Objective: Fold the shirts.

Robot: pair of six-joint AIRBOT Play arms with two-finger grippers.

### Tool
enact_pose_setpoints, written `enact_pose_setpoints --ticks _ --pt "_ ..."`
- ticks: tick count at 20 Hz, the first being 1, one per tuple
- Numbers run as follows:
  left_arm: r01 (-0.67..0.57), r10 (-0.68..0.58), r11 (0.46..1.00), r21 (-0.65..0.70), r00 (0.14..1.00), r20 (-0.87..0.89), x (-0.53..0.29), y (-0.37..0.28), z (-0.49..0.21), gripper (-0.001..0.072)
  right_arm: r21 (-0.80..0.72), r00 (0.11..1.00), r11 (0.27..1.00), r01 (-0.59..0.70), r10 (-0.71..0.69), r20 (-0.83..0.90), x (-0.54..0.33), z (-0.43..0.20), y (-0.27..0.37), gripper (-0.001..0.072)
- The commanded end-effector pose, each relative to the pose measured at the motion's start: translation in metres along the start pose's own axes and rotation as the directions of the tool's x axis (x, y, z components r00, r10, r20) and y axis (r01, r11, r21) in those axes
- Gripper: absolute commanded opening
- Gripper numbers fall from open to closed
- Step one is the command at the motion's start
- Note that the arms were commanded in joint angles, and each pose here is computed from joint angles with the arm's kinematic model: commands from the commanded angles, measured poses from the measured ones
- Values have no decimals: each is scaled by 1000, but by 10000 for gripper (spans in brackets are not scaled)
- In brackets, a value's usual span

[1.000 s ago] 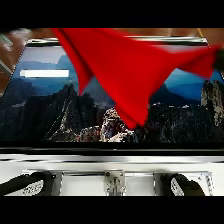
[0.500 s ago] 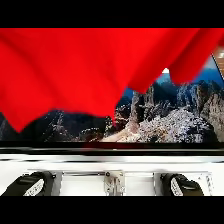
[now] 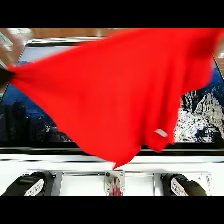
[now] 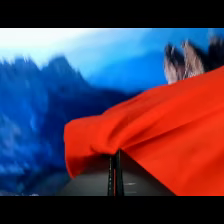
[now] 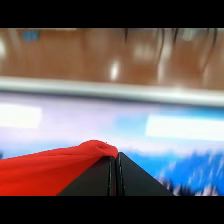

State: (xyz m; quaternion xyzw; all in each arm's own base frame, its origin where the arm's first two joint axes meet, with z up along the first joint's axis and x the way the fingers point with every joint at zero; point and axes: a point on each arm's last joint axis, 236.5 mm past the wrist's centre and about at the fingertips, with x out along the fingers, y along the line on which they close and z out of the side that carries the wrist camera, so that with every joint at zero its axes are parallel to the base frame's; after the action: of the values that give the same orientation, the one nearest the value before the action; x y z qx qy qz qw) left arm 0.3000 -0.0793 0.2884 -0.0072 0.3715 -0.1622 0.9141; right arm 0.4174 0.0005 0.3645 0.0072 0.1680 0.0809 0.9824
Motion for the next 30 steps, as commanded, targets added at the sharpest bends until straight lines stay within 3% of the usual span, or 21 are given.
enact_pose_setpoints --ticks 1,3,7,10,15,16,17,18,19,21,23,25,27,30 --pt "-33 9 994 -102 974 -225 77 24 -67 30 116 960 992 -53 82 -269 100 -91 -17 55" --pt "-54 14 985 -163 971 -238 122 37 -78 30 239 956 968 -75 138 -260 156 -115 -22 56" --pt "-97 39 961 -260 975 -218 208 67 -76 31 533 949 841 -97 239 -205 237 -157 -20 56" --pt "-128 26 934 -334 955 -295 267 80 -102 31 556 903 826 -92 305 -304 269 -212 12 56" --pt "-97 -108 880 -464 913 -394 317 64 -143 33 465 827 882 -73 315 -466 280 -268 58 56" --pt "-95 -104 884 -459 915 -389 316 66 -140 102 485 832 872 -73 322 -453 278 -261 60 56" --pt "-90 -103 886 -455 918 -382 312 71 -132 327 501 841 861 -83 330 -428 275 -250 61 99" --pt "-88 -105 887 -453 917 -385 302 80 -122 457 515 851 852 -93 337 -402 267 -234 59 354" --pt "-83 -108 894 -440 913 -393 288 92 -113 515 508 858 855 -104 335 -389 254 -219 52 630" --pt "-88 -112 900 -426 900 -422 253 126 -103 544 437 855 894 -95 298 -424 219 -203 25 654" --pt "-106 -143 890 -443 859 -492 220 157 -126 543 352 793 936 -11 223 -567 172 -221 -15 651" --pt "-167 -209 822 -544 800 -562 200 178 -174 543 359 641 932 55 243 -728 118 -258 -41 651" --pt "-191 -298 740 -645 767 -569 201 177 -220 544 446 517 891 78 347 -782 82 -286 -42 651" --pt "-124 -387 655 -745 792 -472 228 157 -253 543 556 484 828 73 458 -746 75 -300 -31 651"
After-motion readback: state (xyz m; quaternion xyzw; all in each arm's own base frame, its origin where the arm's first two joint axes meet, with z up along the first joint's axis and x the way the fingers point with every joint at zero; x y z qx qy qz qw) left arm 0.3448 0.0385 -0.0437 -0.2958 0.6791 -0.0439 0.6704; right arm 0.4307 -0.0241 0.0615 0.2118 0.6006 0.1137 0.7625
